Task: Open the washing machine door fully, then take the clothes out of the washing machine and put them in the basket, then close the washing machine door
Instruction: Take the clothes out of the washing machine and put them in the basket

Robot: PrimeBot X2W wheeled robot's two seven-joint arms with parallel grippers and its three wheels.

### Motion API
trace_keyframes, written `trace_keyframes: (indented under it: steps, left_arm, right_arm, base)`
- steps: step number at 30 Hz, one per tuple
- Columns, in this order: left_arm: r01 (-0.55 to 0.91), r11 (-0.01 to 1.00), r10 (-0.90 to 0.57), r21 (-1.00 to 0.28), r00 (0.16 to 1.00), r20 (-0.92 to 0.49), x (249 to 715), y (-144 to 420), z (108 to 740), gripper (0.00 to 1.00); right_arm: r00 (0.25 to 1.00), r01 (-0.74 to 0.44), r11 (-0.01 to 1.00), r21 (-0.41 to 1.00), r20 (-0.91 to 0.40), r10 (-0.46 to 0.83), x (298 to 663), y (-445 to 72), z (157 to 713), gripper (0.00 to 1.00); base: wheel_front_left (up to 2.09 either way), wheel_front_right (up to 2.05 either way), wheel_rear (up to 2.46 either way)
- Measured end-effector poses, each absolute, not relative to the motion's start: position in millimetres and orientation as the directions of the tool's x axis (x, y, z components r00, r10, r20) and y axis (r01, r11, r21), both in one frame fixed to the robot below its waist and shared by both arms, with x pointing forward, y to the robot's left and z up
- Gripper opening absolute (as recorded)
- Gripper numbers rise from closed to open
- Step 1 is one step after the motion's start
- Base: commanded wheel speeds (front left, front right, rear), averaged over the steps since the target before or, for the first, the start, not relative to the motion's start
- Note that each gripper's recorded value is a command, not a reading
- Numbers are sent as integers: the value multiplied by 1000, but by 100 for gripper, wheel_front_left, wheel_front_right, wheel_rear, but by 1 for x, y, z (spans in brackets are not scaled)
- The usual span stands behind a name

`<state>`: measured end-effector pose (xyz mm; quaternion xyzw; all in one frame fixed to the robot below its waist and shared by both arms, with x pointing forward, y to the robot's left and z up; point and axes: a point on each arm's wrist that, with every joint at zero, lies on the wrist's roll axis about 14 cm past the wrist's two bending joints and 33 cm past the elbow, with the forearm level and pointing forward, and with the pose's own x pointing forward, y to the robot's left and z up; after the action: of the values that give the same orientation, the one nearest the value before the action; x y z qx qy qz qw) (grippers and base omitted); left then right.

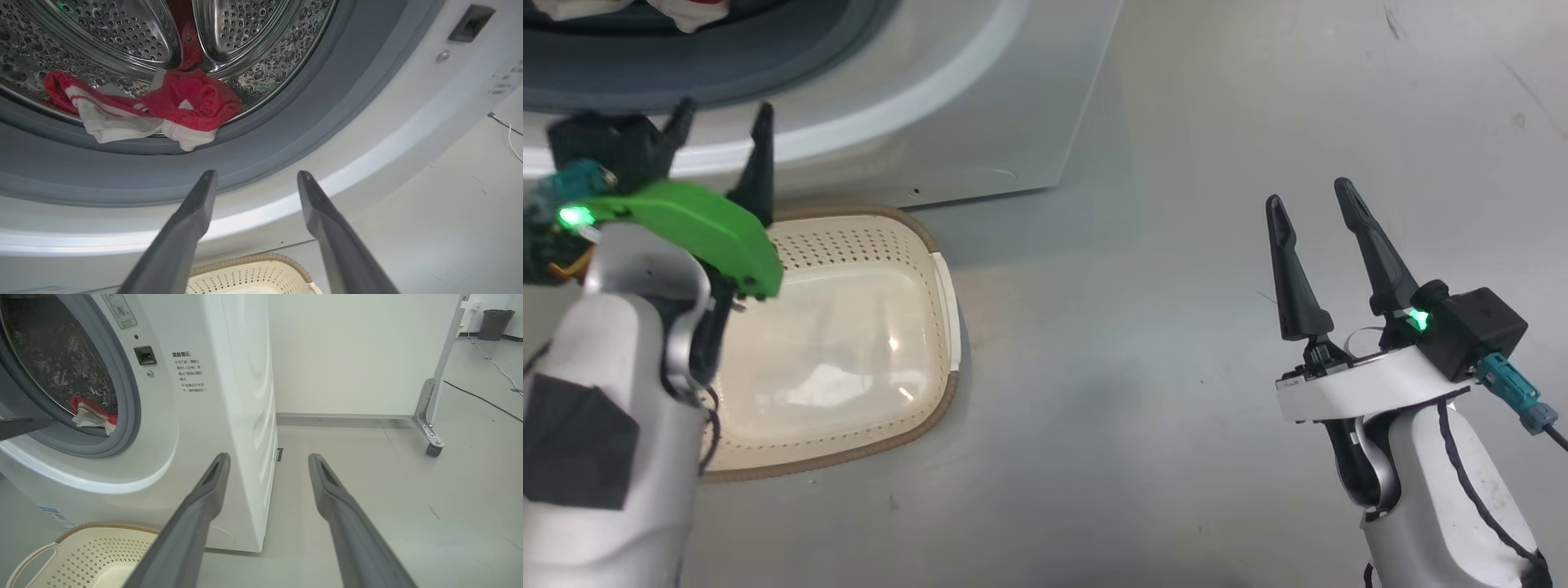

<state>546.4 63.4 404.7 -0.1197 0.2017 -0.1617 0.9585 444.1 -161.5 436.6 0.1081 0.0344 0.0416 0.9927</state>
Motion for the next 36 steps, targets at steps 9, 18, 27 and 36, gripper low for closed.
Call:
trace_keyframes:
  steps: [9,18,27,36]
  left_arm:
    - [251,919,-343,-304,888,-306,628,69,409,100]
    - [267,905,-366,-331,885,-288,671,50,396,100]
    - [239,907,-346,-347,892,-290,700,51,387,100]
    - [199,898,-371,-393,823,-431,701,45,344,100]
  right_arm:
    - [993,-37,968,247,-99,63,456,-170,416,100]
    - [989,36,973,227,-149,-2,452,-192,402,100]
    - [985,55,977,208,-174,-19,450,-199,395,100]
    - [982,75,979,188,-187,-39,453,-205,389,100]
  base:
    - [0,0,0]
    - [0,0,0]
    - [0,0,0]
    - [0,0,0]
